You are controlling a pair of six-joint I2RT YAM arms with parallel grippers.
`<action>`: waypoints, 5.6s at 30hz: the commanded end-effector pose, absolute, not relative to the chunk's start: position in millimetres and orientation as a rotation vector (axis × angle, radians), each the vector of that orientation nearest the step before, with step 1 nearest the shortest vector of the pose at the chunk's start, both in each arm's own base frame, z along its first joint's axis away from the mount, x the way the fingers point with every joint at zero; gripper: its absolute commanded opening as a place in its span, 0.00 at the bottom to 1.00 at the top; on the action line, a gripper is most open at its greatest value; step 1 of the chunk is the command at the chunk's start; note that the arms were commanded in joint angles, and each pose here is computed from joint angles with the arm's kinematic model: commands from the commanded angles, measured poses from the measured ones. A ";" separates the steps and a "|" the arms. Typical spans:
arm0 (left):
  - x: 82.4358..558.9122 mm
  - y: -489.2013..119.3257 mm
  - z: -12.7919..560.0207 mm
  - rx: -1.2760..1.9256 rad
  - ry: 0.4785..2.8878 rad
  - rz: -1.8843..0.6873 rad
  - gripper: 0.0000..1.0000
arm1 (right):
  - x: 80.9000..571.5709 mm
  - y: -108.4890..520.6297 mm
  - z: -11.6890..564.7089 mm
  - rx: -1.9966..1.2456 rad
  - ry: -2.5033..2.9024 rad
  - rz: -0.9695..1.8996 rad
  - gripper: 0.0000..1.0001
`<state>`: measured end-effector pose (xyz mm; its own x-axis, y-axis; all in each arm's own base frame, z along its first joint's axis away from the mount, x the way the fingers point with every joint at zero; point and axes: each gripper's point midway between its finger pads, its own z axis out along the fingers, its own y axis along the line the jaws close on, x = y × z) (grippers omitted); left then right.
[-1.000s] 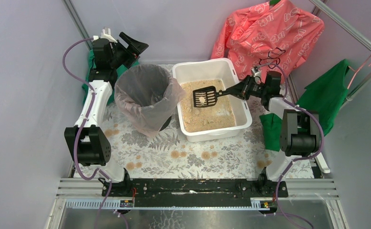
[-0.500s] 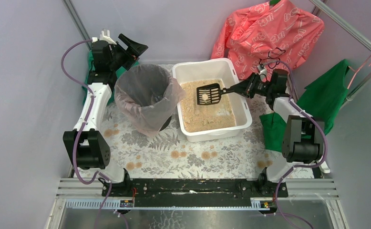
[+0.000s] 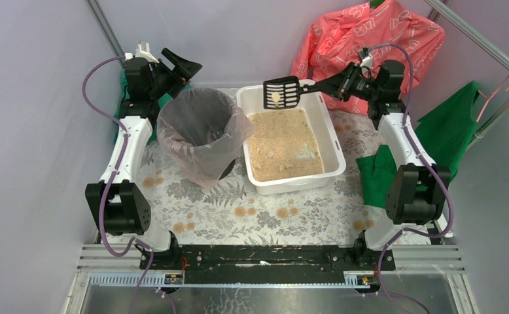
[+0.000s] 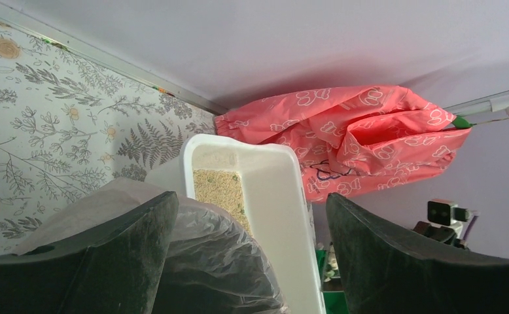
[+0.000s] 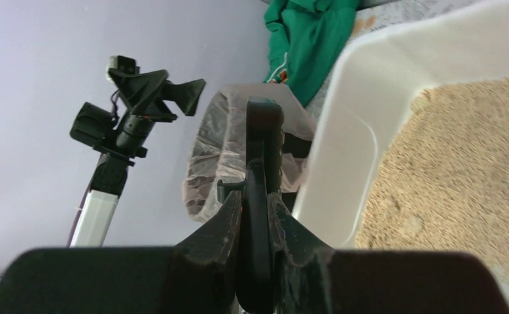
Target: Clean the litter box
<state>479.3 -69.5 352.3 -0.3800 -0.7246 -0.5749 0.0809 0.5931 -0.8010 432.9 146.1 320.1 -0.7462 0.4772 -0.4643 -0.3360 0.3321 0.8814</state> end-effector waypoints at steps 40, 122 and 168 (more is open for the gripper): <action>480.0 -35.3 336.7 -0.611 1.692 -0.989 0.90 | 389.2 367.7 399.6 -0.717 1.777 0.881 0.00; 490.1 -32.1 362.8 -0.595 1.652 -0.974 0.99 | 407.6 277.4 111.9 -0.277 2.533 1.069 0.00; 491.2 -36.5 357.2 -0.585 1.654 -1.014 0.99 | 438.7 200.4 240.9 0.027 2.120 1.447 0.00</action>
<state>487.7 -36.7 347.3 -0.3322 -0.7958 -0.5063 0.0585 0.5184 -0.8532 442.3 202.8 174.6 -0.8849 0.3302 -0.3284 -0.1553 0.4556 0.8765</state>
